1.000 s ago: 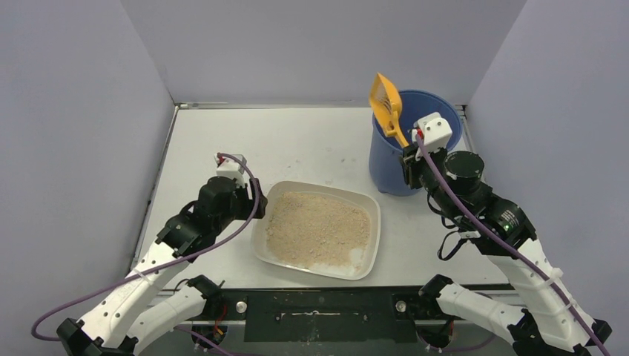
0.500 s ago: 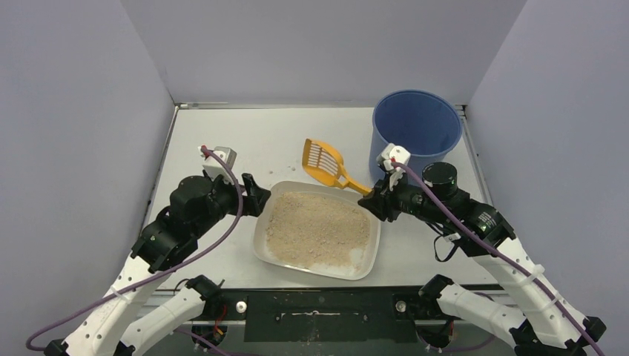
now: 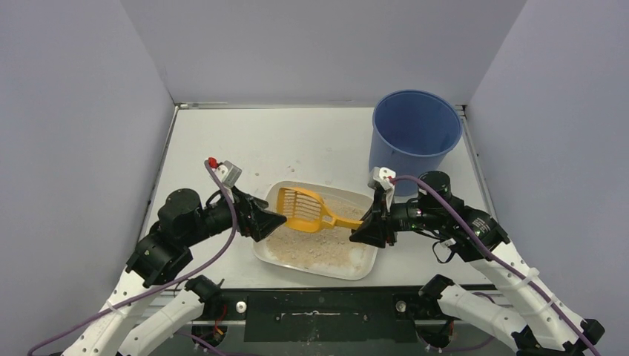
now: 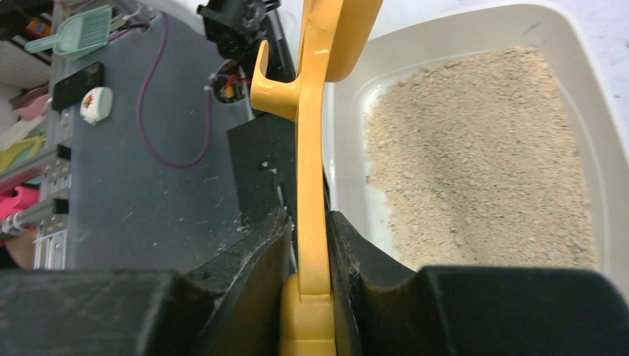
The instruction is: Clean the litter box
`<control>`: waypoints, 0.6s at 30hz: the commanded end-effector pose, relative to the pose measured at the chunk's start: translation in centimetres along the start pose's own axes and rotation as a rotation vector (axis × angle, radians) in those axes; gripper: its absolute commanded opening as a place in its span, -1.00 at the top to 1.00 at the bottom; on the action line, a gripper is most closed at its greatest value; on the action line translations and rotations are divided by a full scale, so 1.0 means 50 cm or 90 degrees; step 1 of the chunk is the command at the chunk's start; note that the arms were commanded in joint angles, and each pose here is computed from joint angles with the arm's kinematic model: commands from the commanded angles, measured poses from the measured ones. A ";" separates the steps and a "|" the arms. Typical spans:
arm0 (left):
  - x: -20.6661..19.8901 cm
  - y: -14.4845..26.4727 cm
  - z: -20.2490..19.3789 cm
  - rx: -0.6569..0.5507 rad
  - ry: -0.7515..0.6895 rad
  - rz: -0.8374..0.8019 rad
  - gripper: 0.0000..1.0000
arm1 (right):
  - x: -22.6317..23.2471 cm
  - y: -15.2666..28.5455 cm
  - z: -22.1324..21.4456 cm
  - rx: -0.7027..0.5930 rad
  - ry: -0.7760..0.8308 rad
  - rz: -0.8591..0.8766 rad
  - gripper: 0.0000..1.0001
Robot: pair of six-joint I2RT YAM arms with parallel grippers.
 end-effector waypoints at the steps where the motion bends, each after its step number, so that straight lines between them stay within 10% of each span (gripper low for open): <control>1: -0.045 0.001 0.004 -0.021 0.036 -0.141 -0.63 | 0.035 0.002 0.008 -0.031 0.025 0.106 1.00; 7: -0.060 -0.006 -0.007 -0.010 0.062 -0.218 -0.52 | 0.057 0.001 0.020 -0.064 0.033 0.187 1.00; 18: -0.072 -0.009 0.009 -0.024 0.057 -0.248 0.44 | 0.054 -0.005 -0.001 -0.017 0.004 0.210 1.00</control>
Point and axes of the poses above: each gripper's point midway between its finger pads, its own y axis back along the fingers, its own x axis along the line the jaws close on, z = x × y, the point moved 8 cm from there along y, back along the fingers
